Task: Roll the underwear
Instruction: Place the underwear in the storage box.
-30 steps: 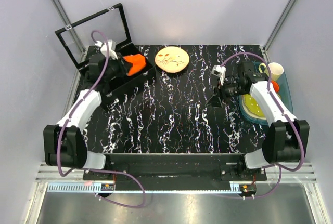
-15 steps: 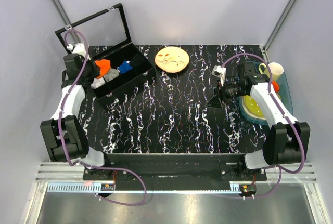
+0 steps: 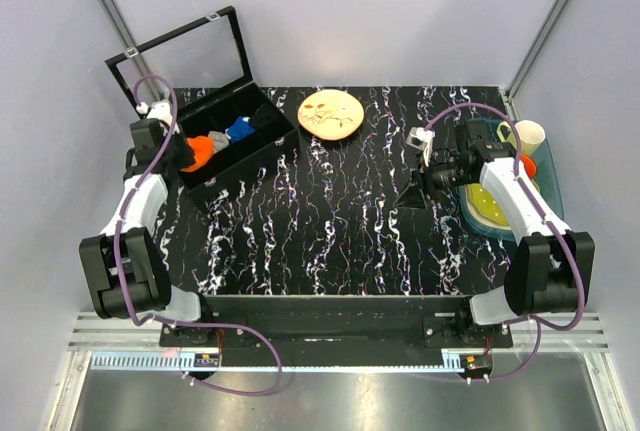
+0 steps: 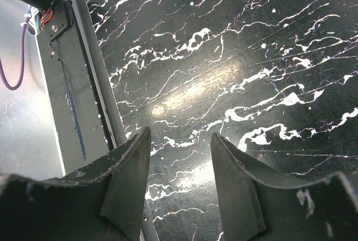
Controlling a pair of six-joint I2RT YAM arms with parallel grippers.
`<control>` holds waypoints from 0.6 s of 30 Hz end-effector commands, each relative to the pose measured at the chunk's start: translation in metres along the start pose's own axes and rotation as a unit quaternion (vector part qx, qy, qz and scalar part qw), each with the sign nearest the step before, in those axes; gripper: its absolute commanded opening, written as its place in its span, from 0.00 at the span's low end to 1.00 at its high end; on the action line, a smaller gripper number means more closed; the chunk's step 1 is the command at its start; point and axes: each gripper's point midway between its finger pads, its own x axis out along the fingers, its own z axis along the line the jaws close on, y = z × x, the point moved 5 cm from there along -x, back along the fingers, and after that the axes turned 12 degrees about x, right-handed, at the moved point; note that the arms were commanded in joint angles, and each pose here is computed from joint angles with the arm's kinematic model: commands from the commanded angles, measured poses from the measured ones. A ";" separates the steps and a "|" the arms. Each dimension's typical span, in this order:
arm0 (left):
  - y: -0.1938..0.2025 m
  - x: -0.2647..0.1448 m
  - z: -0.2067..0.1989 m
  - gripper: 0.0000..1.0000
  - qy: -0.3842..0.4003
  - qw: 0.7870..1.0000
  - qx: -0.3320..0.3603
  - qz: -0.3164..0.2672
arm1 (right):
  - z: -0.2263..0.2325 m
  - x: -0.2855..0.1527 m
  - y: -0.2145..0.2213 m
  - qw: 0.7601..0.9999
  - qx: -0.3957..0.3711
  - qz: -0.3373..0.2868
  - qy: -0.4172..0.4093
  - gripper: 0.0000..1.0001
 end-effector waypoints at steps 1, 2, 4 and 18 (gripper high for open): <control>-0.009 -0.004 0.004 0.00 -0.009 1.000 0.011 -0.025 | 0.000 0.001 -0.003 1.000 -0.001 -0.005 -0.018 0.56; -0.007 -0.004 0.004 0.00 -0.010 1.000 0.012 -0.026 | 0.000 0.001 -0.003 1.000 -0.002 -0.004 -0.017 0.56; -0.005 -0.004 0.006 0.00 -0.019 0.999 0.014 -0.028 | 0.000 0.001 -0.002 1.000 -0.001 -0.003 -0.018 0.56; 0.022 0.011 0.011 0.00 -0.027 0.999 0.023 0.033 | -0.002 0.001 -0.002 1.000 0.002 0.000 -0.016 0.56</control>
